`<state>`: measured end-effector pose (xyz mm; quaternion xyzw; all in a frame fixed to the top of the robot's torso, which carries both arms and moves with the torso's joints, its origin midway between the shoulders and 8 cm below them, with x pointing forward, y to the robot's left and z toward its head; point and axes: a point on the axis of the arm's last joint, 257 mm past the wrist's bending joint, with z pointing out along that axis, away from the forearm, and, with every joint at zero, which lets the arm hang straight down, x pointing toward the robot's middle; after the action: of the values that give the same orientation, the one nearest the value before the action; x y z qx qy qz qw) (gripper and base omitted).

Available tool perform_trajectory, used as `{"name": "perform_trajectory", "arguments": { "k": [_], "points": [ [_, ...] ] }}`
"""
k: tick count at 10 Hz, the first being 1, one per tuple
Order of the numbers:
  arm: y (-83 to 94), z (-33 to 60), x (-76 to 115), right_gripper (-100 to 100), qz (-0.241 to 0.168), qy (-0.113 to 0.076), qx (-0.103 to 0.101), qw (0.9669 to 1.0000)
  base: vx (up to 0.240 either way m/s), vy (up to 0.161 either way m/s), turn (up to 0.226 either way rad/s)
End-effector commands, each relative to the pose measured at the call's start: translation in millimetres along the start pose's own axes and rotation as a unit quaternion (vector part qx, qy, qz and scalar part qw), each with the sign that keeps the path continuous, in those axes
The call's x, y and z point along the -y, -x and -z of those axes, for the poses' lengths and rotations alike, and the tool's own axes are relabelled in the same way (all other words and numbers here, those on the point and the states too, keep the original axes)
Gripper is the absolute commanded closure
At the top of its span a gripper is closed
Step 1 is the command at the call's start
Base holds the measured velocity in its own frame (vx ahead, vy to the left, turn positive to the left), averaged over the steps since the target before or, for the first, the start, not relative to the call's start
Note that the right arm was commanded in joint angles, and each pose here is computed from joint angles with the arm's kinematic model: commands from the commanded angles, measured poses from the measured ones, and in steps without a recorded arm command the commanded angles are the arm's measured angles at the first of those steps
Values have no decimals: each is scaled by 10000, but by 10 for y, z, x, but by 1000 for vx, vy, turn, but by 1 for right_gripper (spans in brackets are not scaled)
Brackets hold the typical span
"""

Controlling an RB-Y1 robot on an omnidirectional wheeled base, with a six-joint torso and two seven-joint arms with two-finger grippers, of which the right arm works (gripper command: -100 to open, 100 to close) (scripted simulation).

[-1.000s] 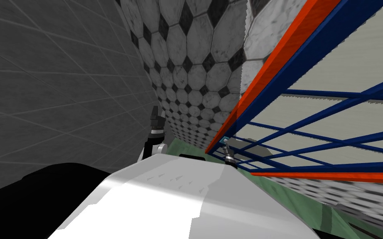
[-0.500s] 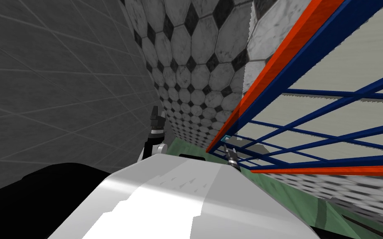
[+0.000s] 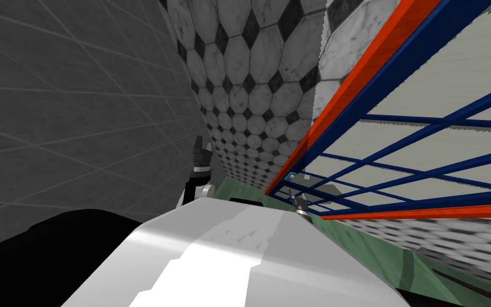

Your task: Pull the door open

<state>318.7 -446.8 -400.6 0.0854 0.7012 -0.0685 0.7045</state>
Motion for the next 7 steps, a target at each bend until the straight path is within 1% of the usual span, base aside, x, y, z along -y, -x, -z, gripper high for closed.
{"name": "perform_trajectory", "arguments": {
  "k": [1, 3, 5, 7],
  "points": [
    [1, -20, 3, -100, 3, -20, 3, 10000, 90, -30, 22],
    [2, -44, 7, -100, 6, -43, 5, 10000, 166, -35, 29],
    [4, -79, 13, -100, 10, -78, 9, 10000, 205, -78, 35],
    [6, -113, 18, -100, 13, -112, 12, 9999, 215, -51, 34]
  ]
}}
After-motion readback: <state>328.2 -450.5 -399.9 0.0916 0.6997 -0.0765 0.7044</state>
